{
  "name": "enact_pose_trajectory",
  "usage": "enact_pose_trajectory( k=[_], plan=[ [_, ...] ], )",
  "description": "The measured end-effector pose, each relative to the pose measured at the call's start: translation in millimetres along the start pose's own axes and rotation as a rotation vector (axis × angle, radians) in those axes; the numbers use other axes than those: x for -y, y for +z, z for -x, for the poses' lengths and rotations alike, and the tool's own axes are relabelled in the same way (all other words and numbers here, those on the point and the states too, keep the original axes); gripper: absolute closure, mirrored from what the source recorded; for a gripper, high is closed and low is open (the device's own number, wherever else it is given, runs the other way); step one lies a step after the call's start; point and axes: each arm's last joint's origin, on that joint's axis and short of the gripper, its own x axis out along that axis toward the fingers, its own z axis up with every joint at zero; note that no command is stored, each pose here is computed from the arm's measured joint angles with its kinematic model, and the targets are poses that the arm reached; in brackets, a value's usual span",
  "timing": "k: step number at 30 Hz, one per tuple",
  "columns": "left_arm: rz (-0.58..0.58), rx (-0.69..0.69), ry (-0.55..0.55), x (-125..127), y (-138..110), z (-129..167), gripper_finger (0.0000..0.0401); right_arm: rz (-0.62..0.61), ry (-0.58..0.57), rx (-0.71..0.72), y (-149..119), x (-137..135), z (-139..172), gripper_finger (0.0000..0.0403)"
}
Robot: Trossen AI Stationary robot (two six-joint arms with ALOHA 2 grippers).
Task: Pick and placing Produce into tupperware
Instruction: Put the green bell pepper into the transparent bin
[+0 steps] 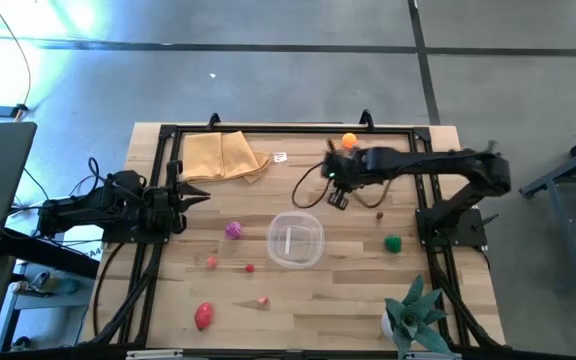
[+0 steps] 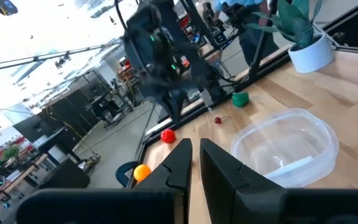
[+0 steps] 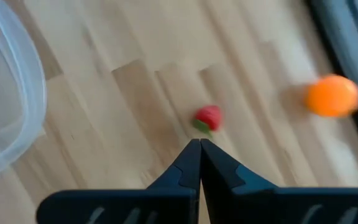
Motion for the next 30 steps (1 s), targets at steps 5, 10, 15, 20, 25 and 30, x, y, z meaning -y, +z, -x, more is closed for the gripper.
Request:
enact_pose_trajectory(
  k=[5,10,15,20,25,30],
  plan=[
    [0.002,-0.004,-0.003,0.3,-0.4,0.0,0.0377,-0.292,-0.015,0.050,-29.0,28.1,54.5,0.0402],
    [0.003,-0.013,-0.009,0.9,-1.2,0.0,0.0377,-0.609,0.081,0.042,-65.0,45.2,97.4,0.0402],
    [0.003,-0.017,-0.012,1.2,-1.6,0.1,0.0377,-0.754,0.150,0.001,-95.0,49.8,122.2,0.0402],
    [-0.005,-0.019,-0.008,1.1,-1.7,0.1,0.0377,-0.785,0.144,-0.070,-113.1,46.4,130.9,0.0402],
    [0.004,-0.037,-0.023,2.3,-3.5,0.1,0.0377,-0.750,0.130,-0.122,-120.6,36.3,133.0,0.0402],
    [0.025,0.011,-0.092,0.6,3.8,3.5,0.0377,-0.705,0.133,-0.118,-123.1,24.1,134.7,0.0402]
  ],
)
